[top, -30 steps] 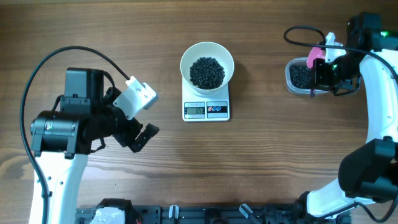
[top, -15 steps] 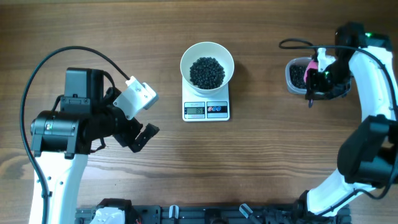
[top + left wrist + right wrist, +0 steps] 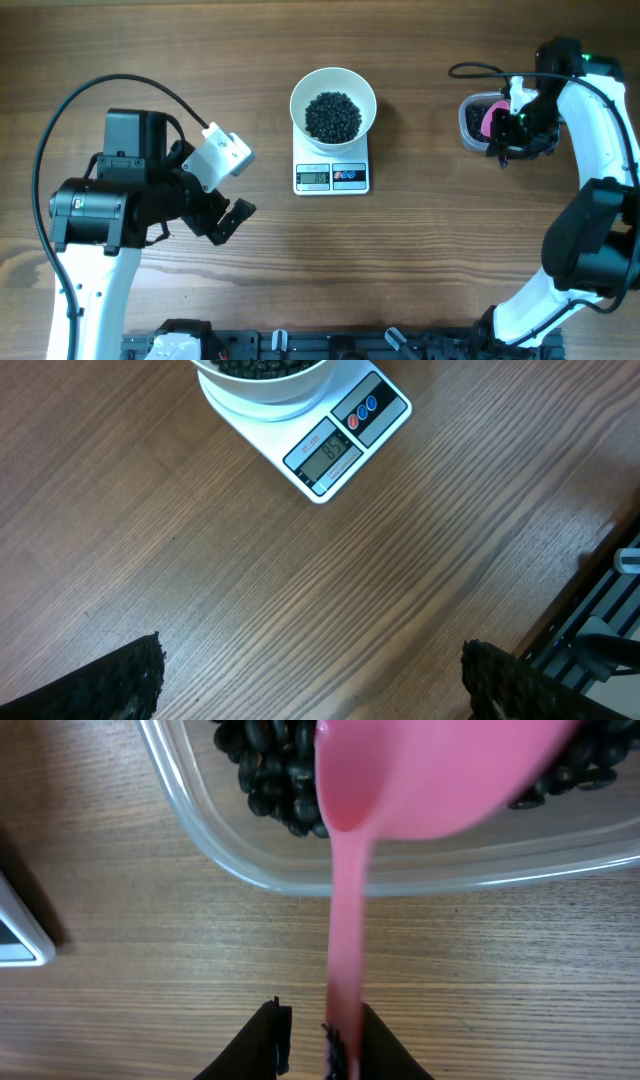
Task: Scoop item into bowl and weigh 150g on scale
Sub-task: 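Dip the scoop into the black beans with the right gripper, then release the pink scoop in the tub and pull the right gripper back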
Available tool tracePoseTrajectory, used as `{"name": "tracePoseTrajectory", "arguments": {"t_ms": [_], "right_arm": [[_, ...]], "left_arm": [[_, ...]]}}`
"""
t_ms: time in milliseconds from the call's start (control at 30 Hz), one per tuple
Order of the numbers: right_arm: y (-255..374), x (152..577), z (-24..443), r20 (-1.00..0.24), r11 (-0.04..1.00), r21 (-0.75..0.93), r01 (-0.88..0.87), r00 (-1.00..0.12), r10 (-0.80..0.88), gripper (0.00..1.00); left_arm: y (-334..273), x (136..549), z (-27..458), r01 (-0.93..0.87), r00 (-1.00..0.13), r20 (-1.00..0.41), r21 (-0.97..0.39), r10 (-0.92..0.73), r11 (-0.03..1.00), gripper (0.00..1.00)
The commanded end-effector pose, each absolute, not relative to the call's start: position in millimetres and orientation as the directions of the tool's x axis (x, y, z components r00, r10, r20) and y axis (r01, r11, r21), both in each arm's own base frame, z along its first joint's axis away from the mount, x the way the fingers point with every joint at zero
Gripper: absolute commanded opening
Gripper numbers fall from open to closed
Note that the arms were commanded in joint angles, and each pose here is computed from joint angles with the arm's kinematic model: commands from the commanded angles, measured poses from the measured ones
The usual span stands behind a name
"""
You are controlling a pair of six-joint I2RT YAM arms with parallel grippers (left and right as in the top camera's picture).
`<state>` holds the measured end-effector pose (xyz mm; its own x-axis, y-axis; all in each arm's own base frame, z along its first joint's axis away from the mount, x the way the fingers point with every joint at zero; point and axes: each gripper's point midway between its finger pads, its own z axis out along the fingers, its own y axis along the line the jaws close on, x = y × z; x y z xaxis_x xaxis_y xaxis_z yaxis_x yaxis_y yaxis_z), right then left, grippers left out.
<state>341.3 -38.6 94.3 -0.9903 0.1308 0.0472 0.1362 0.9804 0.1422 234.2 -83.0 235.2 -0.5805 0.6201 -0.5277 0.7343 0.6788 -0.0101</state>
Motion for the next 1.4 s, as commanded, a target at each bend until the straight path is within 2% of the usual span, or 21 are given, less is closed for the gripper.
{"name": "tracePoseTrajectory", "arguments": {"t_ms": [0,233,300,567,600,633,667,733,833,967,1067,1133,1200,1367], "right_arm": [[-40.6,342.1,89.4,0.057,0.974,0.126,0.188,-0.982,0.182,0.26],[-47.8,344.4,88.5,0.051,0.957,0.082,0.279,-0.96,0.276,0.38],[-51.2,343.3,88.3,0.051,0.956,0.061,0.287,-0.957,0.284,0.45],[-51.8,342.7,88.5,0.055,0.945,0.055,0.323,-0.946,0.321,0.55],[-50.3,342.0,89.4,0.059,0.938,0.061,0.342,-0.939,0.338,0.64],[-47.8,341.5,91.2,0.064,0.931,0.074,0.358,-0.933,0.354,0.88],[-45.5,342.1,95.1,0.06,0.92,0.087,0.381,-0.924,0.377,0.93],[-42.2,347.7,109.6,0.02,0.901,0.121,0.416,-0.909,0.417,0.94],[-43.8,358.1,145.8,-0.103,0.868,0.165,0.468,-0.867,0.487,0.96],[-39.2,364.3,201.9,-0.248,0.781,0.295,0.551,-0.745,0.619,1.0],[-38.5,357.9,229.0,-0.293,0.696,0.365,0.618,-0.634,0.716,1.0],[-39.1,346.6,236.1,-0.295,0.617,0.386,0.686,-0.541,0.787,1.0],[-35.5,336.4,234.9,-0.292,0.577,0.386,0.72,-0.498,0.817,1.0],[-4.9,309.4,211.8,-0.28,0.455,0.416,0.787,-0.365,0.888,1.0]], "left_arm": [[-84.7,233.5,240.4,0.734,-0.575,-0.549,-0.017,0.607,0.679,1.0],[-84.7,233.5,240.4,0.734,-0.574,-0.549,-0.017,0.608,0.679,1.0],[-84.7,233.5,240.4,0.734,-0.575,-0.549,-0.017,0.607,0.679,1.0],[-84.7,233.5,240.4,0.734,-0.575,-0.549,-0.017,0.607,0.679,1.0],[-84.7,233.5,240.4,0.734,-0.575,-0.549,-0.017,0.607,0.679,1.0],[-84.7,233.5,240.4,0.734,-0.575,-0.549,-0.017,0.607,0.679,1.0],[-84.7,233.5,240.4,0.734,-0.575,-0.549,-0.017,0.607,0.679,1.0],[-84.7,233.5,240.4,0.734,-0.575,-0.549,-0.017,0.607,0.679,1.0],[-84.7,233.5,240.4,0.734,-0.575,-0.549,-0.017,0.607,0.679,1.0],[-84.7,233.5,240.4,0.734,-0.575,-0.549,-0.017,0.607,0.679,1.0],[-84.7,233.5,240.4,0.734,-0.574,-0.549,-0.017,0.608,0.679,1.0],[-84.7,233.5,240.4,0.734,-0.575,-0.549,-0.017,0.607,0.679,1.0],[-84.7,233.5,240.4,0.734,-0.575,-0.549,-0.017,0.607,0.679,1.0],[-84.7,233.5,240.4,0.734,-0.575,-0.549,-0.017,0.607,0.679,1.0]]}}
